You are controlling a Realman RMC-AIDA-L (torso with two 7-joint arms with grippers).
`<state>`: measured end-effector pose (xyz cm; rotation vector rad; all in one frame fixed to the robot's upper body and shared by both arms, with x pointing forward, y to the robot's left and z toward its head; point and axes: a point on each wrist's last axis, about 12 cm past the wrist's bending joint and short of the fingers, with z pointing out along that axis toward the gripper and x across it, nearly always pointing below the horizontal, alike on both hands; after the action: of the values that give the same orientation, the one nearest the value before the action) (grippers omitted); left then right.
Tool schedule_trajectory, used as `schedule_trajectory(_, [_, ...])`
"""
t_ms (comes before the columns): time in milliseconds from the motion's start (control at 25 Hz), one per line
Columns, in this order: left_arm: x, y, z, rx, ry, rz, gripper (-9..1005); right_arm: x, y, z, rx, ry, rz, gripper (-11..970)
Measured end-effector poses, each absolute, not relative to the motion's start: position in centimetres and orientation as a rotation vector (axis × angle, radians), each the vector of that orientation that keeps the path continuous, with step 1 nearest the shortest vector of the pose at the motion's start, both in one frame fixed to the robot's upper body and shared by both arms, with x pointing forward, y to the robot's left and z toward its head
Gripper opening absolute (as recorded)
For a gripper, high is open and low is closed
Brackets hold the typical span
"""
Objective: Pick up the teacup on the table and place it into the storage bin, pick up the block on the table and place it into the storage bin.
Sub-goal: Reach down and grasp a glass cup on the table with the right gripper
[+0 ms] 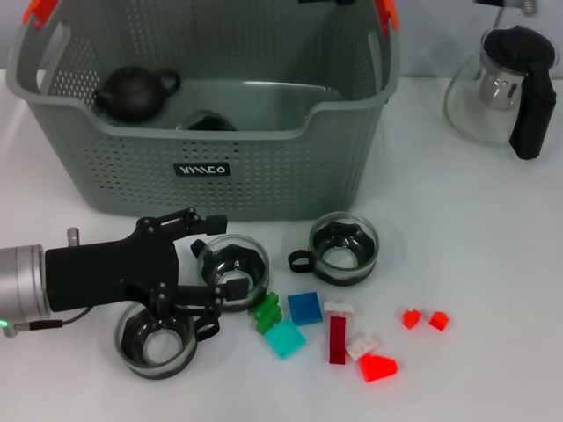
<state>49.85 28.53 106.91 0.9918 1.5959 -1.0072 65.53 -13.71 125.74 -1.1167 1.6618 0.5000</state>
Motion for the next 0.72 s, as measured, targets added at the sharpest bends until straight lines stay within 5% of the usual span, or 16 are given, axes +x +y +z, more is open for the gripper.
schedule_trajectory(720, [49.5,28.7,106.7,0.993,1.593,-1.002,935,54.1,-22.5,125.7,-1.446,1.628,0.844,650])
